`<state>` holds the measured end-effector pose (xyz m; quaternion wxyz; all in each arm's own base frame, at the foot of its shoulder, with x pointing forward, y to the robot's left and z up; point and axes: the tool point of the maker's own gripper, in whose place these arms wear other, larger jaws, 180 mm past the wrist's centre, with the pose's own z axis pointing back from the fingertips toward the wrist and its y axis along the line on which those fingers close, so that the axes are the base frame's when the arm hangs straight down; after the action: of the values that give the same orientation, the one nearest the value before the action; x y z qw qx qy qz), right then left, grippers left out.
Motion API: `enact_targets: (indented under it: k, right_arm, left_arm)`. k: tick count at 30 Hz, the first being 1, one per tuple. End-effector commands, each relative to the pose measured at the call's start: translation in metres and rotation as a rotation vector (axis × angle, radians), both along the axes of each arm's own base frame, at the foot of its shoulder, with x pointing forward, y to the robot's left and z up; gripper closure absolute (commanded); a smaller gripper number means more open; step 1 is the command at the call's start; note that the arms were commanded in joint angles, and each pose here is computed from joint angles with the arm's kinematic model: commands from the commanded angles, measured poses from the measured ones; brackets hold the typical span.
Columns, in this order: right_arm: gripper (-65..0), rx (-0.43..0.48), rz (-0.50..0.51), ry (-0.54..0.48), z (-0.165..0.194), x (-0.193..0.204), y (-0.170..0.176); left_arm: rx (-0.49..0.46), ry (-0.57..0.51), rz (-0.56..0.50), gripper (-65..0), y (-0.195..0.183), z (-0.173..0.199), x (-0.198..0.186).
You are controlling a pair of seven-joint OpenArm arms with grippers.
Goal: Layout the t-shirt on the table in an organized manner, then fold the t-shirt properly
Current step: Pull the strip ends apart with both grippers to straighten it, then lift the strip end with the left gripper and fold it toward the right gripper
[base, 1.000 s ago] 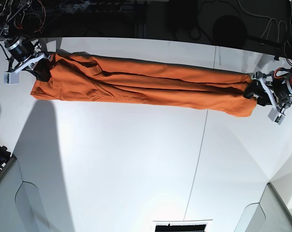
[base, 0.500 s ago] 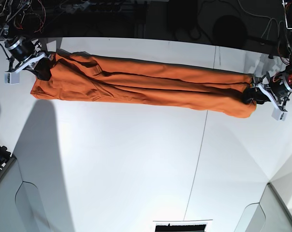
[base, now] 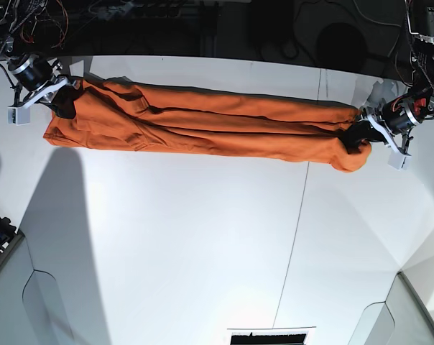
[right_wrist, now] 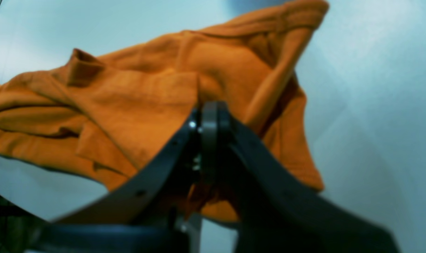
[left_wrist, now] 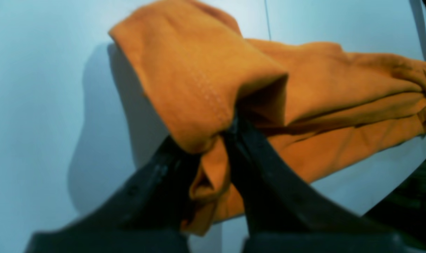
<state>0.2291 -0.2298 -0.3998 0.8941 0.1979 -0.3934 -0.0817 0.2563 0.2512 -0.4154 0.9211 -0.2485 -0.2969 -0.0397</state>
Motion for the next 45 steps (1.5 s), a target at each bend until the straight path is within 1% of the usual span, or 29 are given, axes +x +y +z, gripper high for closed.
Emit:
enact_targets:
  k: [1, 6, 9, 14, 20, 22, 25, 27, 32, 37, 40, 41, 45]
  right_arm:
    - [0.0, -0.004, -0.001, -0.04, 0.011, 0.006, -0.004]
    - [0.0, -0.005, 0.0, -0.039, 0.01, 0.006, -0.004]
    - [0.0, -0.004, -0.001, -0.04, 0.011, 0.006, -0.004]
    - [0.0, -0.004, -0.001, -0.039, 0.01, 0.006, -0.004]
    - [0.0, -0.007, 0.0, -0.037, 0.01, 0.006, -0.004]
    - [0.0, -0.016, 0.002, -0.031, 0.009, 0.005, -0.005]
    - [0.0, -0.026, 0.004, -0.025, 0.007, 0.004, -0.006]
    - [0.0, -0.026, 0.004, -0.025, 0.007, 0.004, -0.006]
    - [0.0, -0.026, 0.007, -0.018, 0.006, 0.003, -0.005]
    - [0.0, -0.026, 0.013, -0.005, 0.004, 0.002, -0.004]
    - [0.0, -0.027, 0.013, -0.005, 0.004, 0.002, -0.005]
    - [0.0, -0.026, 0.013, -0.005, 0.004, 0.002, -0.004]
    - [0.0, -0.026, 0.013, -0.005, 0.004, 0.002, -0.004]
  left_arm:
    - [0.049, -0.012, -0.011, 0.0, 0.011, 0.006, 0.005]
    - [0.11, -0.072, 0.009, 0.0, 0.037, 0.033, 0.026]
    - [0.138, -0.095, -0.044, 0.0, 0.036, 0.051, 0.027]
    - [0.17, -0.185, -0.175, 0.0, 0.0, 0.081, 0.019]
    - [0.177, -0.297, -0.319, 0.0, -0.05, 0.112, 0.004]
    - [0.188, -0.326, -0.367, 0.0, -0.065, 0.118, 0.001]
    - [0.203, -0.348, -0.43, 0.0, -0.085, 0.117, -0.003]
    - [0.195, -0.339, -0.462, 0.0, -0.099, 0.11, -0.008]
    - [0.127, -0.323, -0.48, 0.0, -0.135, 0.095, -0.018]
    - [0.049, -0.342, -0.466, 0.0, -0.16, 0.095, -0.02]
    - [0.035, -0.365, -0.455, 0.0, -0.168, 0.099, -0.014]
    - [0.036, -0.377, -0.451, -0.4, -0.169, 0.1, -0.011]
    - [0.029, -0.405, -0.433, -15.2, -0.173, 0.104, -0.001]
